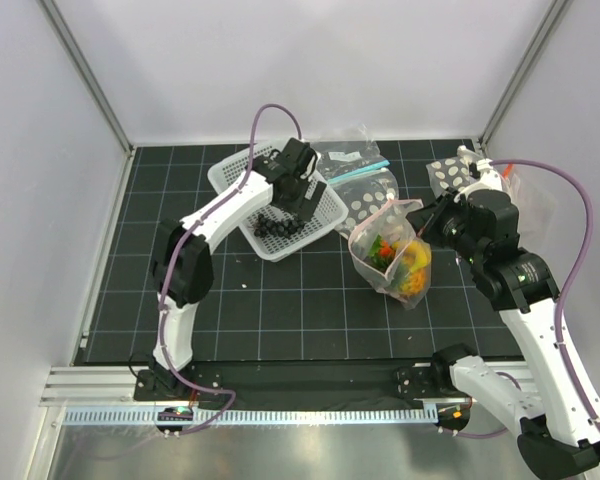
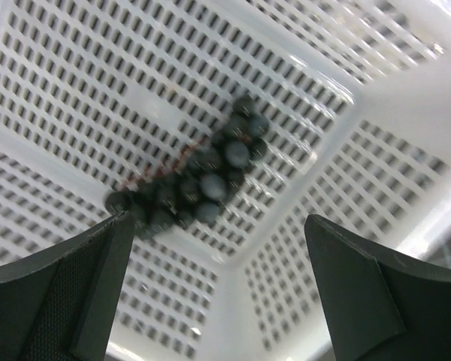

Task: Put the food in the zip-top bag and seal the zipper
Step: Pick up the fake fruit from the bin.

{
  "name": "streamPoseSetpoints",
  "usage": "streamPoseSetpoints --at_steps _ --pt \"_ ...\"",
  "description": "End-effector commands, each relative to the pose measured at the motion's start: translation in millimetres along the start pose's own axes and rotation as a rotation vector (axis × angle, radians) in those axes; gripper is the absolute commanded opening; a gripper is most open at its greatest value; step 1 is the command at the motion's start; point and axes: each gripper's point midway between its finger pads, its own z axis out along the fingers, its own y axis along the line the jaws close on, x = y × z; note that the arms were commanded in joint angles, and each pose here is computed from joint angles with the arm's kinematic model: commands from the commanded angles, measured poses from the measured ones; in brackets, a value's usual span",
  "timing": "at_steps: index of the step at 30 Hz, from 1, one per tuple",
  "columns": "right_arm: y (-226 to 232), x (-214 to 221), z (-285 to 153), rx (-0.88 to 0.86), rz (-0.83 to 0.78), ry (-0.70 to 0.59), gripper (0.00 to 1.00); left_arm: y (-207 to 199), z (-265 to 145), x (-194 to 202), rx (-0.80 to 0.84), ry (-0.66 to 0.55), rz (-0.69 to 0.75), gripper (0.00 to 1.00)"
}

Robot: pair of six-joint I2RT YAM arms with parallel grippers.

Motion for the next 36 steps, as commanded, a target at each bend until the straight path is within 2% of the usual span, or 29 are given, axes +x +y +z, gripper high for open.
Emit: streamPoseSetpoints --at_steps 1,6,9,10,11,12,17,21,24,28,29,31,32,36 --pt "6.9 -8.7 -3.3 -0.038 -0.009 -0.04 0.01 17.5 9.6 -15.3 -0.009 -0.009 0.064 1.0" --pt "7.7 -8.1 -2.6 -0.043 -0.005 -0.036 0.01 27.2 33.9 -20.4 -0.002 0.013 0.092 1.0" --pt "9.3 -7.9 -3.4 -0.051 -0.001 -0.036 0.01 23.5 45.5 -13.6 0.041 0.066 0.139 1.0" --pt "9.1 -7.7 -2.9 -0.05 -0.001 -0.035 0.01 22.2 58.1 -1.3 0.048 0.122 0.143 1.0" --pt "9.4 -8.0 -2.9 -0.051 0.0 -0.036 0.01 23.0 56.0 -6.7 0.051 0.121 0.14 1.0" --pt "8.8 -8.3 -3.3 -0.048 -0.001 -0.038 0.01 22.4 56.6 5.5 0.062 0.177 0.144 1.0" --pt "9.9 -8.6 -3.3 -0.052 0.003 -0.039 0.01 8.8 65.6 28.7 0.157 0.264 0.127 1.0" --pt "10.1 -8.6 -5.1 -0.055 0.003 -0.039 0.01 8.7 65.3 38.9 0.172 0.295 0.115 1.0" --pt "9.9 -8.5 -6.2 -0.054 0.007 -0.041 0.01 17.7 72.8 44.9 0.122 0.315 0.12 0.98" --pt "9.6 -7.7 -6.4 -0.055 0.006 -0.039 0.01 28.7 77.9 53.5 0.069 0.356 0.124 0.83" --pt "9.6 -8.8 -7.1 -0.054 0.009 -0.043 0.01 28.9 78.7 55.1 0.067 0.36 0.125 0.75" --pt "9.9 -7.9 -6.9 -0.056 0.01 -0.04 0.01 29.7 81.0 57.1 0.061 0.365 0.125 0.67" --pt "9.8 -8.3 -7.3 -0.055 0.011 -0.042 0.01 29.6 81.3 56.7 0.061 0.362 0.123 0.58" --pt "7.3 -6.1 -5.9 -0.045 0.008 -0.036 0.01 27.7 71.3 33.7 0.065 0.267 0.095 0.42"
